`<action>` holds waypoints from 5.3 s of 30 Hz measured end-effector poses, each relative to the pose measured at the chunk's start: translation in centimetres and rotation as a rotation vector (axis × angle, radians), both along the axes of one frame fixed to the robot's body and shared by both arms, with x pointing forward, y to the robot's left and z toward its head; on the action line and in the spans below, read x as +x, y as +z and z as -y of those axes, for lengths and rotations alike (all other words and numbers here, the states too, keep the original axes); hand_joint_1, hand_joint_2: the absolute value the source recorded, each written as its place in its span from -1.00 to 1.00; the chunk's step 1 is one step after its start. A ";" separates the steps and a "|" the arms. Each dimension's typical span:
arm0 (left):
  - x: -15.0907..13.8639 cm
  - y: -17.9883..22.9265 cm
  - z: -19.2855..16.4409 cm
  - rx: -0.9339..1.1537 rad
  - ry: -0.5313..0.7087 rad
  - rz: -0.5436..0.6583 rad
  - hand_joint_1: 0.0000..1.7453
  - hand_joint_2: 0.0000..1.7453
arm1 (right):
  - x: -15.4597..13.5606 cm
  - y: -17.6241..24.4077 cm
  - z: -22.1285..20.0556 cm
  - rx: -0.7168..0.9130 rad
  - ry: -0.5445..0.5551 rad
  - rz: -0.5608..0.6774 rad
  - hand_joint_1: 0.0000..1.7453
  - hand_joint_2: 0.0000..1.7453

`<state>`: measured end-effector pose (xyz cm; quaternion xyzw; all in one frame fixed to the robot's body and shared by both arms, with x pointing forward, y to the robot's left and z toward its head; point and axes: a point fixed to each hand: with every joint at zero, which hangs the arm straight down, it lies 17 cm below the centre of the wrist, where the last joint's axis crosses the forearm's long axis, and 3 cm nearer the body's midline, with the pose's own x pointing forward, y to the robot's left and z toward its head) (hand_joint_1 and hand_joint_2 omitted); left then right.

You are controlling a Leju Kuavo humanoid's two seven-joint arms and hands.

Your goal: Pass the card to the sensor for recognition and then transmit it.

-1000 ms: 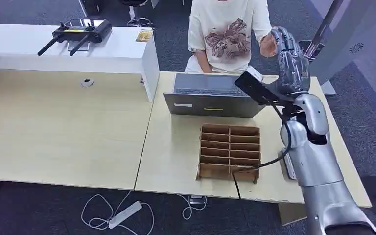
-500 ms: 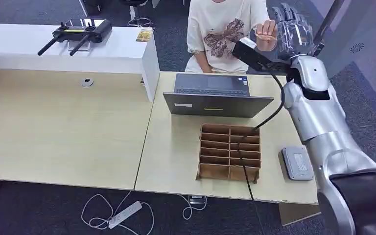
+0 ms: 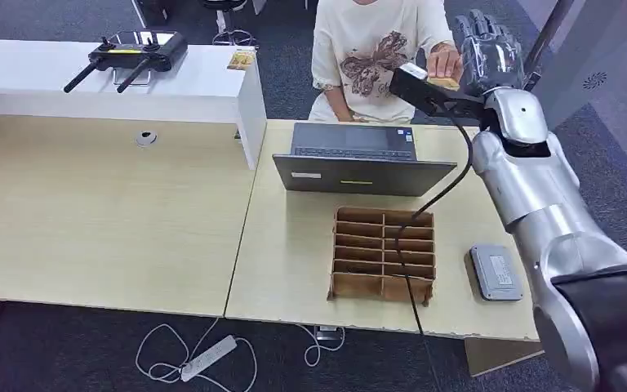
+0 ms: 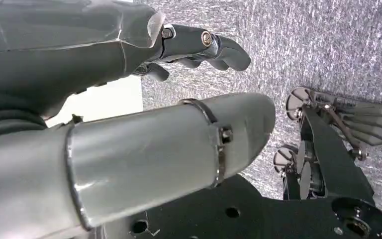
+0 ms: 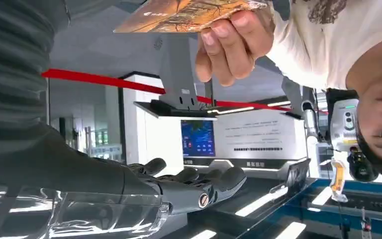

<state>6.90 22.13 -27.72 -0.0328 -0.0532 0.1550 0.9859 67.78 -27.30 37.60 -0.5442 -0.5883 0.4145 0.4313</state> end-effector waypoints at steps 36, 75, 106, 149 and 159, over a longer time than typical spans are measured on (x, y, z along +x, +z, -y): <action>0.0 0.0 -0.4 0.002 0.013 0.000 -1.00 -1.00 | 0.1 -0.7 1.3 -0.065 -0.020 0.011 1.00 1.00; -0.7 -0.2 -0.7 0.012 0.063 -0.019 -1.00 -1.00 | -2.5 -4.0 0.7 0.786 0.478 -0.183 1.00 1.00; -1.0 -0.2 -0.9 0.022 0.076 -0.022 -1.00 -1.00 | -8.9 -5.2 18.2 1.251 0.499 -0.052 1.00 1.00; -1.0 -0.3 -0.7 0.026 0.077 -0.041 -1.00 -1.00 | -14.0 -23.4 24.6 1.235 0.097 -0.248 1.00 1.00; -1.1 -0.3 -0.7 0.025 0.078 -0.043 -1.00 -1.00 | -14.3 -24.6 25.4 1.213 0.035 -0.258 1.00 1.00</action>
